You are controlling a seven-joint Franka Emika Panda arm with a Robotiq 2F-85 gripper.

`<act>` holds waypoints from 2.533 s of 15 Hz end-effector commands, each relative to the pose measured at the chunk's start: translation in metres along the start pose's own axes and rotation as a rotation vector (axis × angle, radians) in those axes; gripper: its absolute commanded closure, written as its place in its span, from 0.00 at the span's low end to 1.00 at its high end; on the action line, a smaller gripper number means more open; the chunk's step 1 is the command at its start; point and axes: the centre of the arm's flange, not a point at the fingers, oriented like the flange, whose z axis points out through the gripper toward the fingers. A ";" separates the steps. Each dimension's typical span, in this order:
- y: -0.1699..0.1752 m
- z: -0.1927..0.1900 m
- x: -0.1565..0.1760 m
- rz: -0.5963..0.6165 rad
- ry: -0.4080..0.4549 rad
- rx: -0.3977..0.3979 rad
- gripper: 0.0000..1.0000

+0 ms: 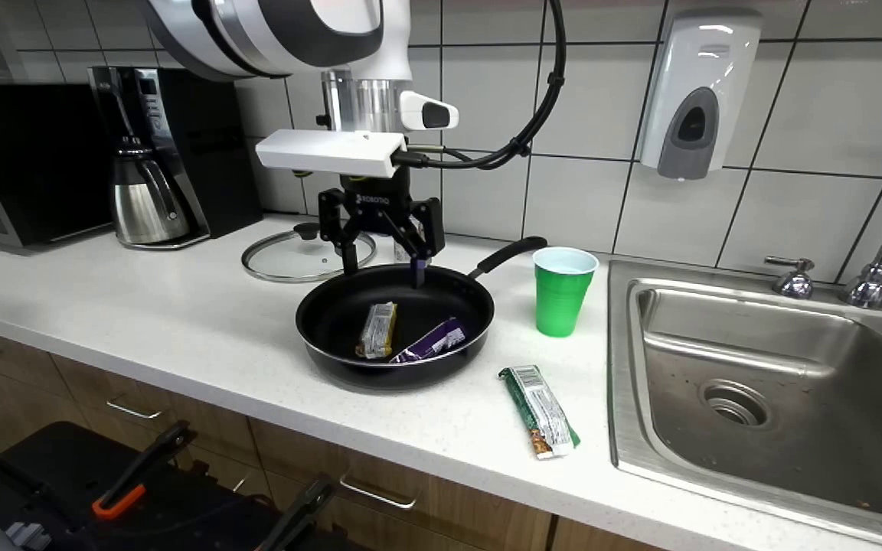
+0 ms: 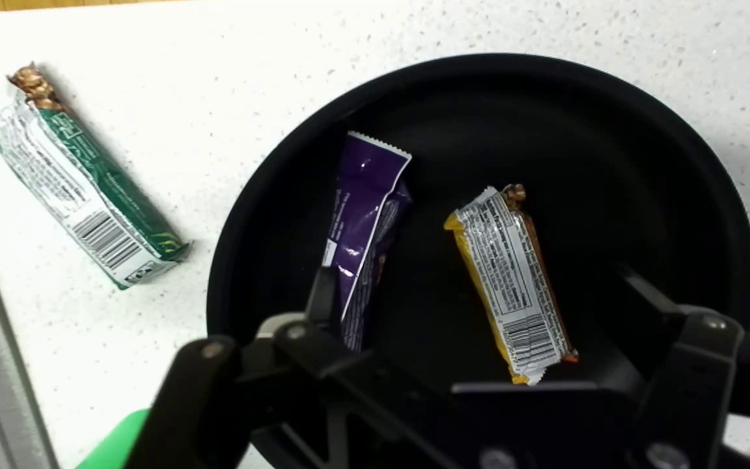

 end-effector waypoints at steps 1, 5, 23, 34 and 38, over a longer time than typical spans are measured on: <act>0.000 0.000 0.000 0.000 0.000 0.000 0.00; 0.000 0.000 0.000 -0.001 0.000 0.000 0.00; 0.100 0.008 -0.042 -0.196 0.152 -0.138 0.00; 0.152 0.024 -0.050 -0.248 0.253 -0.054 0.00; 0.163 0.031 -0.046 -0.279 0.216 -0.067 0.00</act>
